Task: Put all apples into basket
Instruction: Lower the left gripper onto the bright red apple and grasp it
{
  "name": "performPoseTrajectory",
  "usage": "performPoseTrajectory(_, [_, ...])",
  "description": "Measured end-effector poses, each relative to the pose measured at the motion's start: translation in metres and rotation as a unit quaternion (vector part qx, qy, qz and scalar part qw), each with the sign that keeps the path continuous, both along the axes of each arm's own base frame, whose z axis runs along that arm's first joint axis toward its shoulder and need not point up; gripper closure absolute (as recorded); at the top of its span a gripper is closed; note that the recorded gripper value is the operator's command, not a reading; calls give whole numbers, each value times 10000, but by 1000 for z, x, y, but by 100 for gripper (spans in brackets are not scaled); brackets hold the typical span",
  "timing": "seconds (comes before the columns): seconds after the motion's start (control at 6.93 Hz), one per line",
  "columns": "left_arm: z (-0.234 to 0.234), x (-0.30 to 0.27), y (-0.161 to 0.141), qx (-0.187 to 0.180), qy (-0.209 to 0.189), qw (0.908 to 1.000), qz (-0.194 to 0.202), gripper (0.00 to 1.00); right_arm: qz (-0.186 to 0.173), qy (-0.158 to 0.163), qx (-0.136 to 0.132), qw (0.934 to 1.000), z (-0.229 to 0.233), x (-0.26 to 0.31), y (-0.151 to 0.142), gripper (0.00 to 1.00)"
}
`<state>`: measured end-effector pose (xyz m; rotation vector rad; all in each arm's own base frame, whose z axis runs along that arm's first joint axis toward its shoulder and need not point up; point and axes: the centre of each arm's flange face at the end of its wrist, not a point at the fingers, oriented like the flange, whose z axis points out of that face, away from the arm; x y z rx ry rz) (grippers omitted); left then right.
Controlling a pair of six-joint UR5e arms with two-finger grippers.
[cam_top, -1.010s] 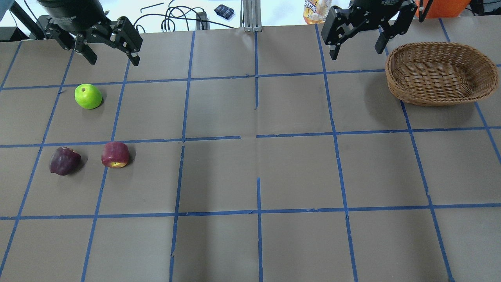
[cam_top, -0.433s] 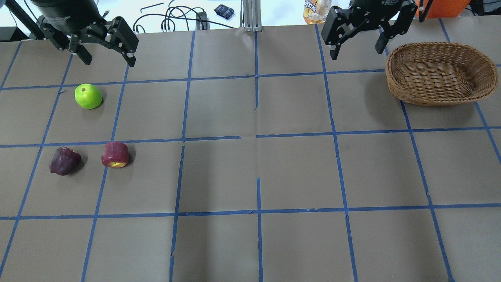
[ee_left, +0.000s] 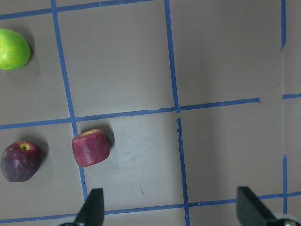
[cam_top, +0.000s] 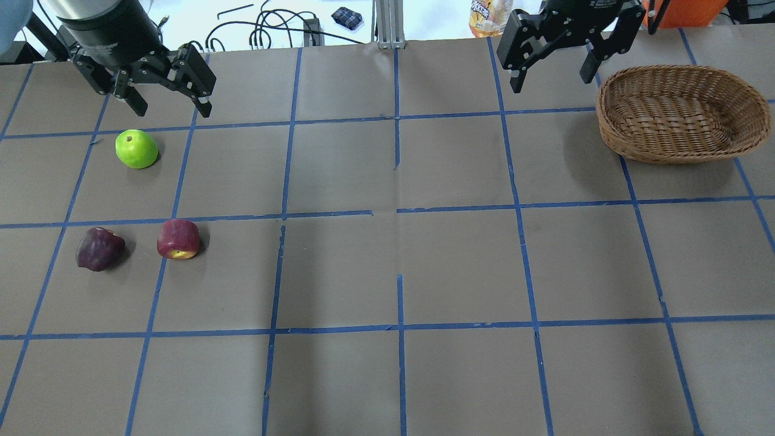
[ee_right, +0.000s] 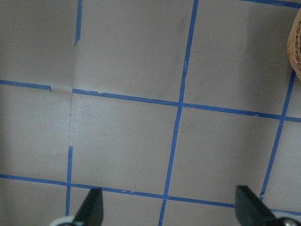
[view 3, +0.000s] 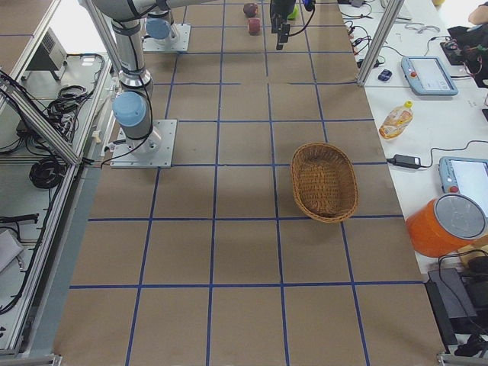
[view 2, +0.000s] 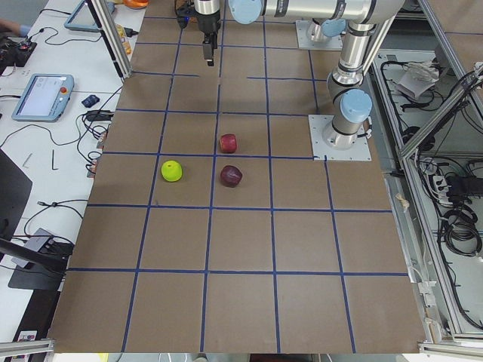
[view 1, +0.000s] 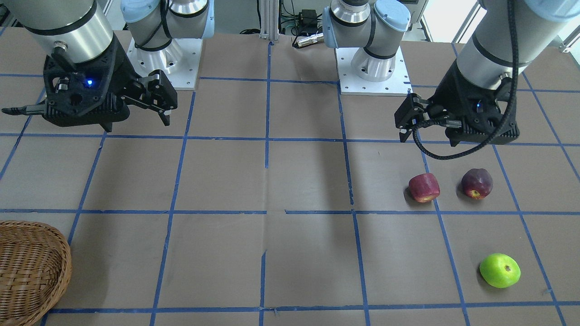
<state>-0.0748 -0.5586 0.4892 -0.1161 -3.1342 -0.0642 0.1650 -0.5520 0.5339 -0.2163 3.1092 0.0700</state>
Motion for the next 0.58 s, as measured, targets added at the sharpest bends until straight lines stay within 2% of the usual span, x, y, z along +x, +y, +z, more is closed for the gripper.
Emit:
performPoseTrajectory(0.29, [-76,48,-9,260,75,9995,-135,0,3,-7,4,10000,-1,0,0,0])
performPoseTrajectory(0.58, [-157,113,-3,624,174,9977,205,0,4,-18,5,10000,-1,0,0,0])
